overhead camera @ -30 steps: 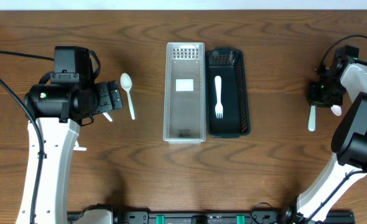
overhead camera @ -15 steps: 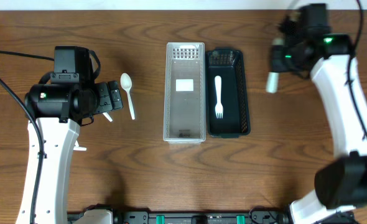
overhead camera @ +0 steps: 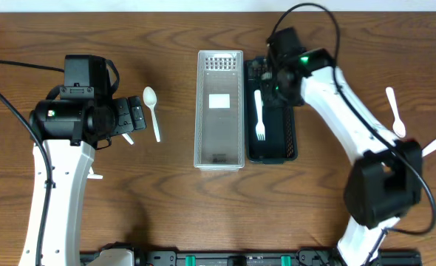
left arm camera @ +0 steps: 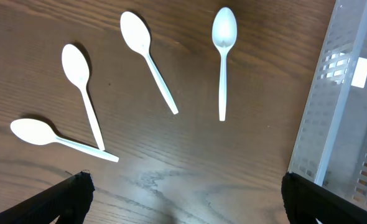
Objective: Pack container
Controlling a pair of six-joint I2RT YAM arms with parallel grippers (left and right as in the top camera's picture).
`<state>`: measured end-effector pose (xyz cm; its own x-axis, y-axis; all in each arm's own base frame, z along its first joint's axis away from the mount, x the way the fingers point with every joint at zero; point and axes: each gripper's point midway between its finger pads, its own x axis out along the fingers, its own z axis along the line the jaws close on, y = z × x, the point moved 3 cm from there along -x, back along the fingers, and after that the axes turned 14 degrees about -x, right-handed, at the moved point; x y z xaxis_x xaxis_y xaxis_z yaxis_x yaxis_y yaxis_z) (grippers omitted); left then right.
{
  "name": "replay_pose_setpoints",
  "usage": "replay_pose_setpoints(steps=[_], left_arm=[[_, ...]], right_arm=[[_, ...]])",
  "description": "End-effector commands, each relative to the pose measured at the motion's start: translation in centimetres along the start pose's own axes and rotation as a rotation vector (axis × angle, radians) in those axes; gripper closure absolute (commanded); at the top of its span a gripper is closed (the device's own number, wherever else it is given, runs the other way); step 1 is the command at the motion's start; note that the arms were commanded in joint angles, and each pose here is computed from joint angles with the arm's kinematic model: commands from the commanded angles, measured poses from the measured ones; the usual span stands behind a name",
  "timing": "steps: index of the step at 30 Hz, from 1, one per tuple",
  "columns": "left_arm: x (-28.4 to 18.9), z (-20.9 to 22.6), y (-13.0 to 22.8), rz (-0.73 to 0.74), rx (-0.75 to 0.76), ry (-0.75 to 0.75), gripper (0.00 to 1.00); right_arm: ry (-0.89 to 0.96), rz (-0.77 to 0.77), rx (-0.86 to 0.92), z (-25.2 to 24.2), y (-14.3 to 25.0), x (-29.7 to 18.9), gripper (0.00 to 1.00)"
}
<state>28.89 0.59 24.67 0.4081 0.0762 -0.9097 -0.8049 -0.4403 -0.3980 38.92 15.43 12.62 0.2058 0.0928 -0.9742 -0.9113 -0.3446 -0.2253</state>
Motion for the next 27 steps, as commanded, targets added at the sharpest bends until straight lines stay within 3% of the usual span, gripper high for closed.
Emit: replay_pose_setpoints(steps=[1, 6, 11, 12, 15, 20, 25, 27], left_arm=[[-0.1, 0.1, -0.3, -0.006, -0.02, -0.004, 0.02], [-0.1, 0.1, -0.3, -0.006, -0.02, -0.004, 0.02], [-0.1, 0.1, -0.3, -0.006, -0.02, -0.004, 0.02], [-0.1, 0.1, -0.3, -0.006, -0.019, -0.004, 0.02], [-0.1, 0.1, -0.3, -0.006, -0.02, -0.004, 0.02], [-0.1, 0.1, -0.3, -0.006, -0.02, -0.004, 0.02], [-0.1, 0.1, -0.3, -0.006, -0.02, -0.004, 0.02], [-0.1, 0.1, -0.3, -0.006, -0.02, -0.004, 0.02]], right_arm=[[0.021, 0.019, 0.001, 0.1, 0.2, 0.8, 0.81], [0.077, -0.03, 0.009, -1.1, -0.6, -0.6, 0.8], [0.239, -0.181, 0.078, -5.4, -2.2, -6.6, 0.79], [0.279, -0.219, 0.106, -6.7, -2.3, -8.3, 0.77], [0.394, -0.317, 0.214, -11.5, -2.0, -12.8, 0.61], [0.357, -0.349, 0.329, -16.8, 0.1, -14.9, 0.65], [0.266, -0.289, 0.384, -18.6, 1.8, -13.4, 0.65], [0.218, -0.276, 0.314, -17.6, 1.5, -12.9, 0.72]])
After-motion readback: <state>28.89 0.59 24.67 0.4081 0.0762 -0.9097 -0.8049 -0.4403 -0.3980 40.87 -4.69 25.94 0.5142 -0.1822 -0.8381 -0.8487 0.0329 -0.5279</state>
